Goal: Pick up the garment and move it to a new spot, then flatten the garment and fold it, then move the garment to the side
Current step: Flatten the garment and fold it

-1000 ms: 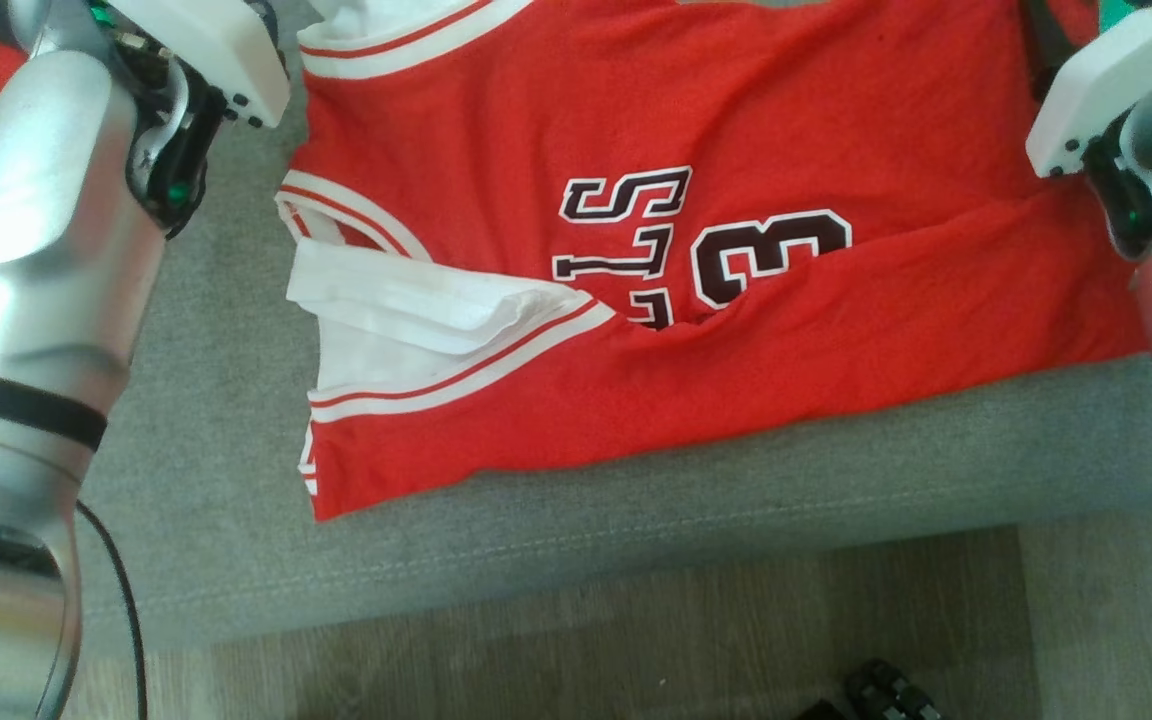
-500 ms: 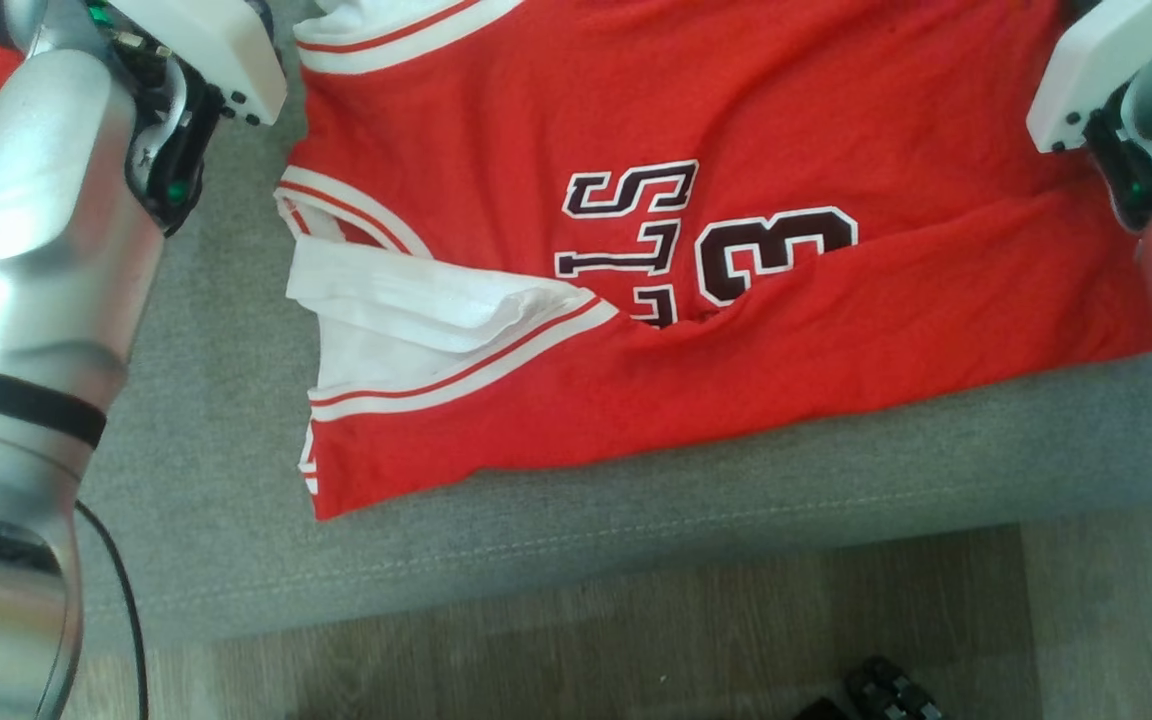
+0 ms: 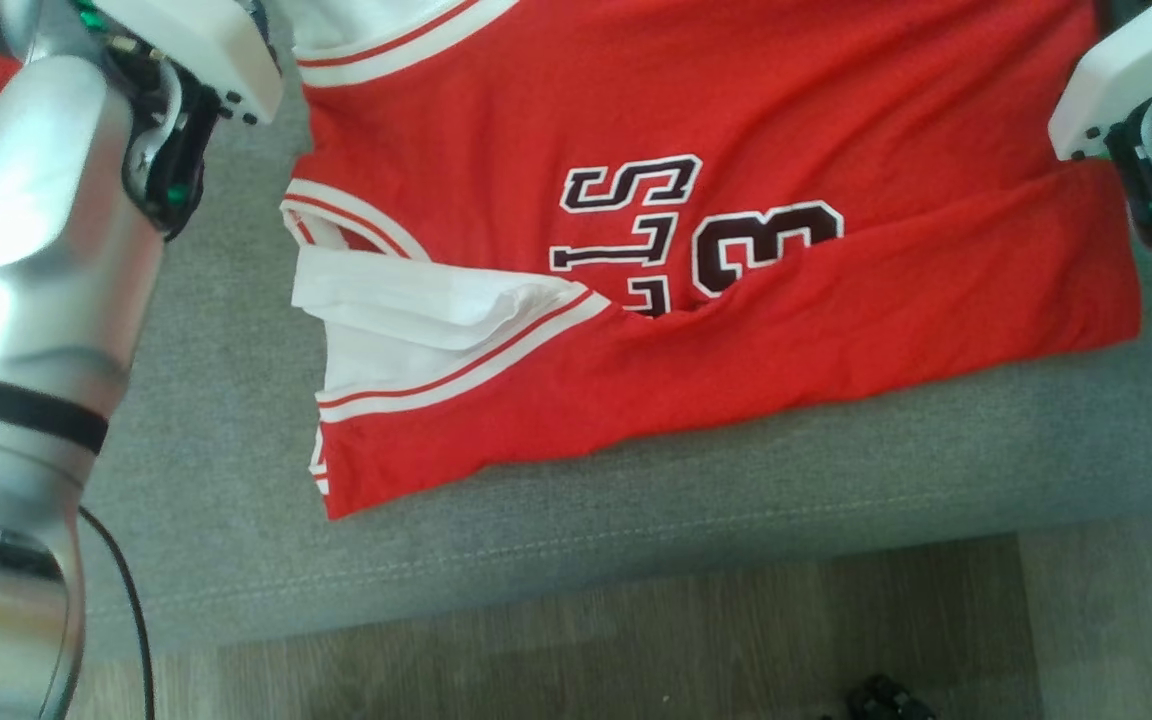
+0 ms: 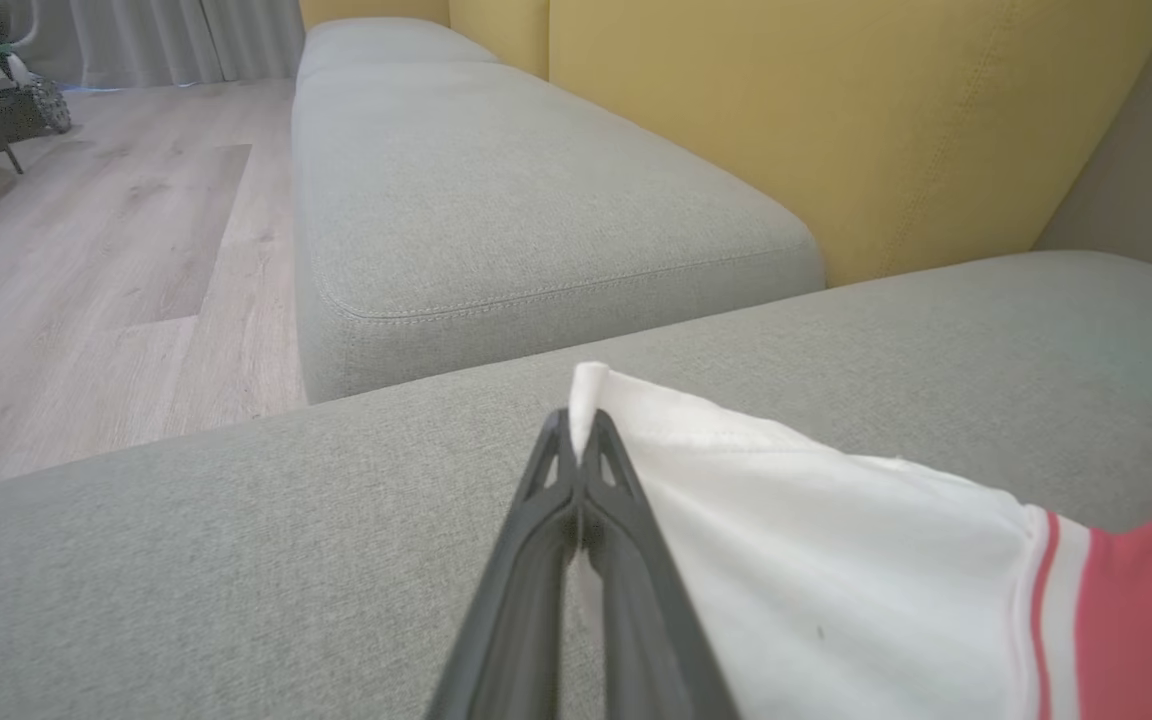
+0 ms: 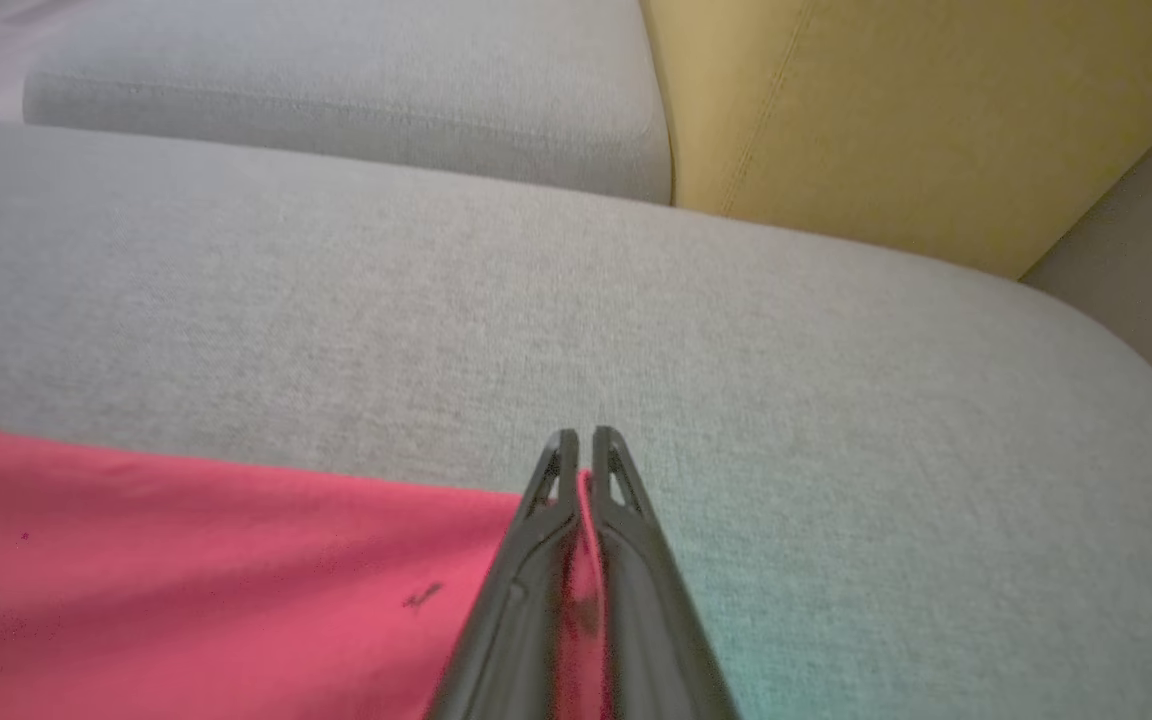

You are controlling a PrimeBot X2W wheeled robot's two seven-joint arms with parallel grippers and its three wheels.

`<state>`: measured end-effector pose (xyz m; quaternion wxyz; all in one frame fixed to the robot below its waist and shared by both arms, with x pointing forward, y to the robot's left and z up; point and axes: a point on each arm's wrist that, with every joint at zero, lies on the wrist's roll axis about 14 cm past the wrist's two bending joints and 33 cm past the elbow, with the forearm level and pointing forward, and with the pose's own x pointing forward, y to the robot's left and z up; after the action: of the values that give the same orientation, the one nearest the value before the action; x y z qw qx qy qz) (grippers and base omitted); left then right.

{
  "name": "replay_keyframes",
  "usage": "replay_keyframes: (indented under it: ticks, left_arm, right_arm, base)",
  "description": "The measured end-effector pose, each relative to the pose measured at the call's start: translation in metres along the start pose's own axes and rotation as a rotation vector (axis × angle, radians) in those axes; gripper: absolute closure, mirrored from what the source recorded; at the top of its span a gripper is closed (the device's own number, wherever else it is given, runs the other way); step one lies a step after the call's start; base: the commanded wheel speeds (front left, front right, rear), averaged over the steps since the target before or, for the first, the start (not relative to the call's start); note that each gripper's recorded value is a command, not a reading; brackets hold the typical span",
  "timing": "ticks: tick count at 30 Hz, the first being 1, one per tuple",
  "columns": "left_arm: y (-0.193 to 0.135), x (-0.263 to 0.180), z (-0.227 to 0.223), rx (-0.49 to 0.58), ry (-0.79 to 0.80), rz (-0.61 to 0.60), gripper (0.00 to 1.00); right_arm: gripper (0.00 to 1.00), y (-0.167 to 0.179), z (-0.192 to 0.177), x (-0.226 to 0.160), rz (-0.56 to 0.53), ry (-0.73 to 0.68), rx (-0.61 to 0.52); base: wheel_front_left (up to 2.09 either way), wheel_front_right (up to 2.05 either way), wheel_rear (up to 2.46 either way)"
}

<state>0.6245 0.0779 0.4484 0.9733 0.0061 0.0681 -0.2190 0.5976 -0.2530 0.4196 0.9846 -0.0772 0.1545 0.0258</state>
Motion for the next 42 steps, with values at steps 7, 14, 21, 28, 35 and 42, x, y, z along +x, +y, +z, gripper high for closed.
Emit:
replay_keyframes:
  ticks: [7,14,21,28,35,42]
  left_arm:
    - [-0.004,-0.021,0.014,-0.042,-0.055,0.01,1.0]
    - [-0.015,-0.058,0.016,-0.057,-0.076,-0.016,1.0]
    - [-0.024,-0.105,0.008,-0.025,-0.056,-0.045,1.0]
    - [-0.04,-0.146,-0.007,0.007,0.03,-0.103,1.0]
    - [-0.057,-0.178,-0.017,-0.017,0.106,-0.158,1.0]
    - [-0.063,-0.202,-0.022,-0.041,0.167,-0.189,1.0]
  right_arm:
    - [1.0,0.011,0.024,-0.013,0.038,-0.103,-0.003]
    - [1.0,0.009,0.017,-0.042,0.053,-0.117,-0.023]
    - [1.0,0.011,0.018,-0.065,0.075,-0.125,-0.029]
    - [1.0,0.013,0.024,-0.078,0.107,-0.124,-0.071]
    - [1.0,0.014,0.037,-0.087,0.134,-0.154,-0.135]
    - [1.0,0.015,0.037,-0.099,0.158,-0.164,-0.198]
  base:
    - [0.0,0.0,0.0]
    - [0.0,0.0,0.0]
    - [0.0,0.0,0.0]
    - [0.0,0.0,0.0]
    - [0.0,0.0,0.0]
    - [0.0,0.0,0.0]
